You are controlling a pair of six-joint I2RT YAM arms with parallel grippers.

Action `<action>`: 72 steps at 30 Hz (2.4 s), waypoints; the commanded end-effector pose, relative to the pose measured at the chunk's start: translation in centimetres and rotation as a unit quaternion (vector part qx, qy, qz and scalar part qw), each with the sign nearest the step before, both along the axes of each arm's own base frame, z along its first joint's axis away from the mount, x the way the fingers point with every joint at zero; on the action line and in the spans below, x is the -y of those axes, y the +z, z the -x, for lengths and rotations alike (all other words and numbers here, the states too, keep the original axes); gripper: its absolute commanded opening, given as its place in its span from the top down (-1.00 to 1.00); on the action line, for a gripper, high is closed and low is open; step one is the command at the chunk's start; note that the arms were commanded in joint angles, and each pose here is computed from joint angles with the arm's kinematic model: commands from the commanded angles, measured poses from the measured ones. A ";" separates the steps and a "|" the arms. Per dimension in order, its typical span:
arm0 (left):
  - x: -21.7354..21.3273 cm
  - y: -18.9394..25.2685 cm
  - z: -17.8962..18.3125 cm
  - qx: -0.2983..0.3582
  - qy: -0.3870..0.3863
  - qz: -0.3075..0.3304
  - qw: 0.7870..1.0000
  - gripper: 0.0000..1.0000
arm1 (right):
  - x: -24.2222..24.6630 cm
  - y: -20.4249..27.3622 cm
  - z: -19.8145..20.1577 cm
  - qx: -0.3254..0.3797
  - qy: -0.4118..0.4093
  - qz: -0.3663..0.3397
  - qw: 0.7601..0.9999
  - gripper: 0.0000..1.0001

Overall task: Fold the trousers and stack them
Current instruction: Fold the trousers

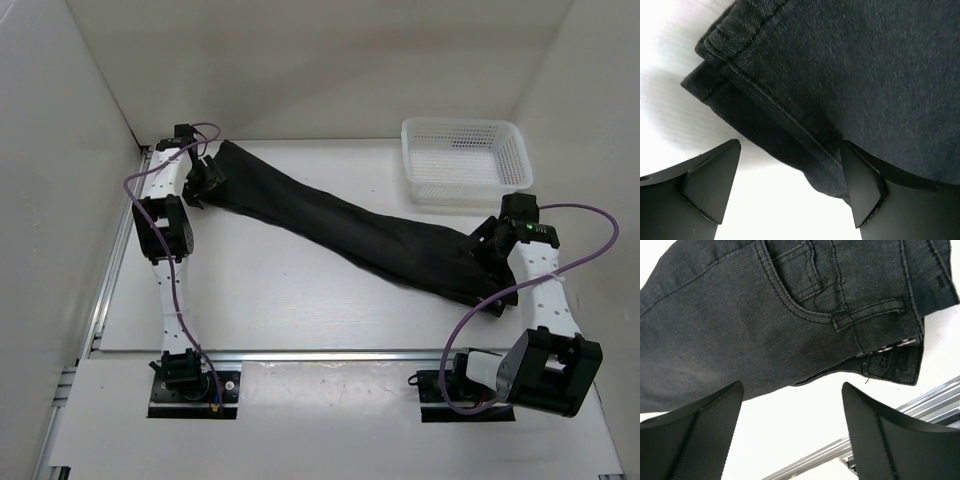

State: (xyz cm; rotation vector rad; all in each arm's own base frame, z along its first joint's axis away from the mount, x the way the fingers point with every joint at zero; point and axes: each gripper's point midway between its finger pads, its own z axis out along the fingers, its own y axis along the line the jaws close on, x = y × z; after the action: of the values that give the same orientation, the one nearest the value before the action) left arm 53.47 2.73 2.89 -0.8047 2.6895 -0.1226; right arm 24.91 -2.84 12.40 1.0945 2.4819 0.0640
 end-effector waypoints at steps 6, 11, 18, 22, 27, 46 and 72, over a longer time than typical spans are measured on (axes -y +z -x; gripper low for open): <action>-0.1 -0.4 -1.9 0.018 0.024 0.027 0.999 0.22 | -0.7 1.2 0.9 0.006 0.013 -0.012 1.000 -0.78; -2.5 1.0 -0.4 0.012 0.069 0.011 0.998 0.79 | -0.7 1.6 1.2 0.008 0.006 -0.027 1.000 -0.81; -9.1 7.0 4.4 0.065 0.145 -0.006 0.987 0.79 | -3.5 -1.3 2.8 -0.014 0.004 -0.125 0.992 -0.81; -9.7 7.4 5.6 0.061 0.143 -0.019 0.988 0.79 | -5.1 -3.2 3.2 -0.023 -0.002 -0.174 0.985 -0.81; -9.4 7.5 6.0 0.057 0.137 -0.016 0.989 0.79 | -4.3 -4.1 2.0 -0.011 -0.022 -0.160 0.987 -0.75; -9.6 9.3 6.3 0.062 0.122 -0.028 0.990 0.79 | -0.9 -2.9 1.1 0.005 -0.062 -0.088 0.994 -0.81; -9.9 9.5 5.7 0.063 0.118 -0.031 0.991 0.79 | 1.4 -9.8 -2.8 -0.031 -0.135 -0.073 0.988 -0.26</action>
State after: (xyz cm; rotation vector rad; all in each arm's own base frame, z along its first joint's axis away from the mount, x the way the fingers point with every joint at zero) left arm 46.72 12.23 8.14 -1.1083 2.5396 -0.0343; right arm 24.89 -1.63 2.36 1.5287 2.5064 0.2390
